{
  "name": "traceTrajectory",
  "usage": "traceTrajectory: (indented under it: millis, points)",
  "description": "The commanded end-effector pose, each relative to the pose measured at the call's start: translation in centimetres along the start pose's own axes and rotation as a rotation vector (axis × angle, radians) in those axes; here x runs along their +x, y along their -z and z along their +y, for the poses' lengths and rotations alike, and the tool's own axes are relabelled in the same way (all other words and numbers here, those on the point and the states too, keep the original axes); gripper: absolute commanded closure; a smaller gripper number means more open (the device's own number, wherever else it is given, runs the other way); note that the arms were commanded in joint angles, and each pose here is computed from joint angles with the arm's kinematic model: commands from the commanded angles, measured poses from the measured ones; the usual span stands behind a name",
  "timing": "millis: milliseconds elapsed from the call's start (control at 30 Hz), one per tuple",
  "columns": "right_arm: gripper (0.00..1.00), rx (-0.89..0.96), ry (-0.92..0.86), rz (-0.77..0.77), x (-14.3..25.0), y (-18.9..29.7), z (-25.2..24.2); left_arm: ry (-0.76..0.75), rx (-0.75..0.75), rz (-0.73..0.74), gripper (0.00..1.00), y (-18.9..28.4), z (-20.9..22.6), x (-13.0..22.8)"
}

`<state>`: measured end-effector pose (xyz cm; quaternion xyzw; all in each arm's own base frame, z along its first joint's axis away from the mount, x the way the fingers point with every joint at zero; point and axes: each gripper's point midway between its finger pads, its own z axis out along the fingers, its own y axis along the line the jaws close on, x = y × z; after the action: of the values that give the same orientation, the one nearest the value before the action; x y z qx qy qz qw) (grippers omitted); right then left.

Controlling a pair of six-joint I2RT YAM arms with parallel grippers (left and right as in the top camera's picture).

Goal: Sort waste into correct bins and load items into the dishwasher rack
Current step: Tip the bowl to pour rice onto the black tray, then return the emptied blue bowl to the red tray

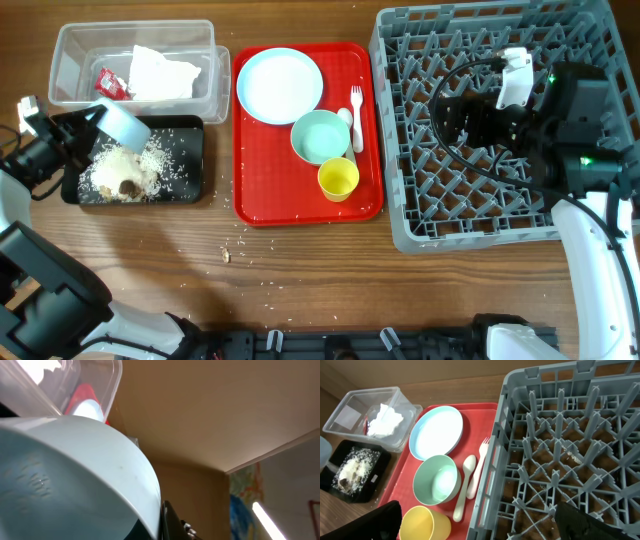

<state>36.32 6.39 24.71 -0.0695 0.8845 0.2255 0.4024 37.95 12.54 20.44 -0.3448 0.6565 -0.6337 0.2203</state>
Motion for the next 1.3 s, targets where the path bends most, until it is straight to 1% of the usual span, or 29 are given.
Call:
traceTrajectory:
  millis: [0, 67, 267, 333, 500, 700, 767, 800, 867, 933, 967, 1033, 1133, 1167, 1200, 1267]
  points:
    - [0.00, -0.014, 0.000, -0.018, -0.9, 0.2, 0.2, 0.077, 0.041, 0.029, 0.96, 0.2, -1.0, 0.6]
    - [0.00, -0.014, -0.001, -0.017, -0.9, 0.2, 0.2, 0.080, 0.070, 0.055, 0.96, 0.3, -1.5, 1.0]
    - [0.00, -0.013, -0.012, 0.003, -0.4, 0.2, 0.2, 0.079, 0.070, 0.055, 0.96, 0.3, -1.5, 1.0]
    - [0.00, -0.013, -0.018, 0.012, -0.2, 0.2, 0.2, 0.095, 0.092, 0.076, 0.96, 0.3, -1.8, 1.4]
    - [0.00, -0.014, -0.019, 0.001, -0.4, 0.2, 0.2, 0.097, 0.092, 0.076, 0.96, 0.3, -1.9, 1.3]
    - [0.00, -0.014, -0.016, -0.002, -0.5, 0.2, 0.2, 0.035, 0.094, 0.077, 0.96, 0.2, -2.1, 1.2]
    - [0.00, -0.014, -0.018, -0.001, -0.5, 0.2, 0.2, 0.075, 0.090, 0.088, 0.96, -0.1, -2.3, 1.8]
    - [0.00, -0.013, -0.019, 0.001, -0.5, 0.2, 0.2, 0.056, 0.089, 0.096, 0.96, -0.3, -2.7, 2.2]
    - [0.00, -0.013, -0.015, -0.005, -0.6, 0.2, 0.2, -0.020, 0.081, 0.082, 0.96, -0.4, -3.0, 1.6]
    - [0.00, -0.014, 0.001, -0.033, -1.3, 0.2, 0.3, -0.033, 0.073, 0.089, 0.96, -0.9, -3.1, 1.8]
    - [0.00, -0.015, -0.008, -0.048, -1.7, 0.3, 0.3, -0.056, 0.062, 0.104, 0.96, -1.7, -3.1, 2.3]
    - [0.00, -0.016, -0.010, -0.057, -1.9, 0.3, 0.3, -0.128, 0.007, 0.154, 0.96, -5.0, -3.4, 4.4]
    - [0.00, -0.016, -0.012, -0.055, -1.9, 0.3, 0.3, -0.279, -0.132, 0.200, 0.96, -11.0, -3.5, 8.8]
    - [0.00, -0.016, -0.012, -0.054, -1.9, 0.3, 0.3, -0.381, -0.190, 0.225, 0.96, -13.6, -3.3, 11.3]
    - [0.00, -0.016, -0.012, -0.053, -1.8, 0.3, 0.3, -0.444, -0.233, 0.244, 0.96, -15.2, -2.8, 13.0]
    - [0.00, -0.015, -0.015, -0.049, -1.7, 0.3, 0.3, -0.501, -0.356, 0.248, 0.96, -17.5, -0.7, 15.4]
